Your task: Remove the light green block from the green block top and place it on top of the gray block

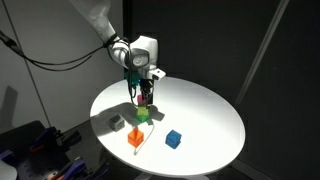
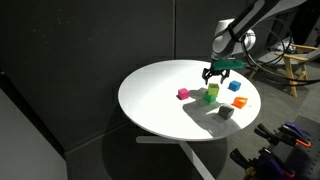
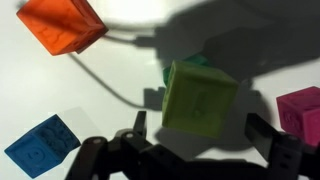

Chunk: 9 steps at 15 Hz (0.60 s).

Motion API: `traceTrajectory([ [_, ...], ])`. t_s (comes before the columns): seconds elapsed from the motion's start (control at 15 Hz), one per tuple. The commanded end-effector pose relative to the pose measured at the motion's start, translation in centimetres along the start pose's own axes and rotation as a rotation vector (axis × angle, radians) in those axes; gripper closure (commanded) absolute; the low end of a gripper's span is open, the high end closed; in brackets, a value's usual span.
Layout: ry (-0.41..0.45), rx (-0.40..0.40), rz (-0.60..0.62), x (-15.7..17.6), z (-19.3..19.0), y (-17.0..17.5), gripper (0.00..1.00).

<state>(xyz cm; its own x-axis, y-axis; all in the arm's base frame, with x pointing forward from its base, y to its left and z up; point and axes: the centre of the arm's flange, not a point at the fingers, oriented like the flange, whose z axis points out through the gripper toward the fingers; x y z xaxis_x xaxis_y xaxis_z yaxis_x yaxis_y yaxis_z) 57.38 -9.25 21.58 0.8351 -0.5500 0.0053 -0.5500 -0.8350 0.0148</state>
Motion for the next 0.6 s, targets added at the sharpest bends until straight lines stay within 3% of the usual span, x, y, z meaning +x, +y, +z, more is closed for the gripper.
traceTrajectory([
  [0.0, 0.010, 0.012, 0.019, 0.42, 0.27, -0.01, 0.00],
  [0.53, 0.007, 0.006, 0.018, 0.21, 0.91, 0.18, 0.00],
])
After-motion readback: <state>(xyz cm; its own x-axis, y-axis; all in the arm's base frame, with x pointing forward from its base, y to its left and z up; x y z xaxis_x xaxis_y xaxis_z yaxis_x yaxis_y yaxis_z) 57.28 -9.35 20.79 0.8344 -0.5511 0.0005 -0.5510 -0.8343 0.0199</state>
